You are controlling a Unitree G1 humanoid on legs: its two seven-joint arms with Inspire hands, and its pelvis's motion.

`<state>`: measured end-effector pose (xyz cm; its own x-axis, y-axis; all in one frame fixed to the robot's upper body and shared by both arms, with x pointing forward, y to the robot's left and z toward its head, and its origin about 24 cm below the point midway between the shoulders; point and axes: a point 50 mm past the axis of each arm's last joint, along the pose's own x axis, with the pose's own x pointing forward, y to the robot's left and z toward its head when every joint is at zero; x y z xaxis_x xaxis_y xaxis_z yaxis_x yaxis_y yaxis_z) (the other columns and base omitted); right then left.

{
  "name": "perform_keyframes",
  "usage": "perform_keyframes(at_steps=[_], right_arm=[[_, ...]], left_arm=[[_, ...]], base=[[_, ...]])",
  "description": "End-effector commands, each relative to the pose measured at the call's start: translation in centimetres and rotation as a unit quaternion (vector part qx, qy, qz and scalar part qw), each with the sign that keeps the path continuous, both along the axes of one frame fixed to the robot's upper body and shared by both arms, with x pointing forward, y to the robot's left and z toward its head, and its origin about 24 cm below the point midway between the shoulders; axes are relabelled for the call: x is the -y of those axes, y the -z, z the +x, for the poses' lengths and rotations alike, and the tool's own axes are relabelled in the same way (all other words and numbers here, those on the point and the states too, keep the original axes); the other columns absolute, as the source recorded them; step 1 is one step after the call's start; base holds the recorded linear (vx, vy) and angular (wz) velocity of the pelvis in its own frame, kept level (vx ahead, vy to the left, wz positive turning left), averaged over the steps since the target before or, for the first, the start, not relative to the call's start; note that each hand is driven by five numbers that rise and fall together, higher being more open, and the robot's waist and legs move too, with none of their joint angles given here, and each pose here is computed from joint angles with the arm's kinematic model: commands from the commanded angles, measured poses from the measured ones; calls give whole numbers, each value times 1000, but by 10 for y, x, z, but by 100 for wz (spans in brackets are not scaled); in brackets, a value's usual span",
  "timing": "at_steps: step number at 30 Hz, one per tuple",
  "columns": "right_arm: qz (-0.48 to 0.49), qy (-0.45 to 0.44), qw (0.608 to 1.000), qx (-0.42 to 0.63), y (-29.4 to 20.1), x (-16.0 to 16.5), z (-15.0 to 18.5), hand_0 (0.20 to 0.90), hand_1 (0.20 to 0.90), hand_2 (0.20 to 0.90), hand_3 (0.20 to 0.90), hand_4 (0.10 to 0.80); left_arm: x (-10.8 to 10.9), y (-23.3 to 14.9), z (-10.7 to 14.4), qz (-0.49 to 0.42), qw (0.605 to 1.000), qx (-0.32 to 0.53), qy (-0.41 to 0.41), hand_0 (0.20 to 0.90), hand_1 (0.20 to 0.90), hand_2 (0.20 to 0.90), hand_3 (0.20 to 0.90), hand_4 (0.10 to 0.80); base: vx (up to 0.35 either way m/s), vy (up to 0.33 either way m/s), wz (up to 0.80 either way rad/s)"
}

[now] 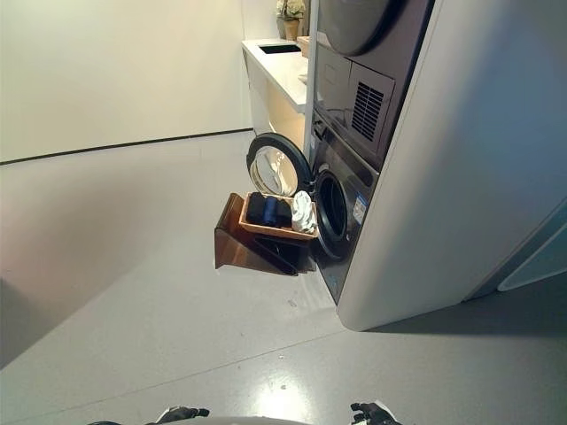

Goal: Pick up the clothes and place them into the washing machine

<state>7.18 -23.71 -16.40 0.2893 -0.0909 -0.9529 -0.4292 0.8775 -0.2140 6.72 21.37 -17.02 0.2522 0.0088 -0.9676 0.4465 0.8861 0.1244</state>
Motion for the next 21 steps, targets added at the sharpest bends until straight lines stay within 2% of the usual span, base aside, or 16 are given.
perform_keyframes(at_steps=[1, 5, 9, 13, 21], right_arm=[[-8, -35, 999, -14, 1, 0, -1, 900, 900, 900, 900, 800], [-5, -29, 999, -17, 1, -1, -2, 900, 900, 900, 900, 800], [5, -25, 999, -23, 2, -3, -6, 900, 900, 900, 900, 800], [7, -22, 999, -25, 3, -4, -7, 900, 900, 900, 900, 800], [5, -33, 999, -38, 3, -3, -13, 900, 900, 900, 900, 800]], left_arm=[[-5, -4, 22, 10, 1000, 17, 13, 900, 900, 900, 900, 800], [-6, -4, 19, 16, 1000, 9, 9, 900, 900, 900, 900, 800], [-3, 1, -2, -13, 999, -36, -29, 900, 900, 900, 900, 800], [-5, -1, 7, -10, 999, -6, -48, 900, 900, 900, 900, 800], [1, -2, 14, -15, 1000, -1, 15, 900, 900, 900, 900, 800]], base=[[0, 0, 0], [0, 0, 0], [0, 0, 0], [0, 0, 0], [0, 0, 0]])
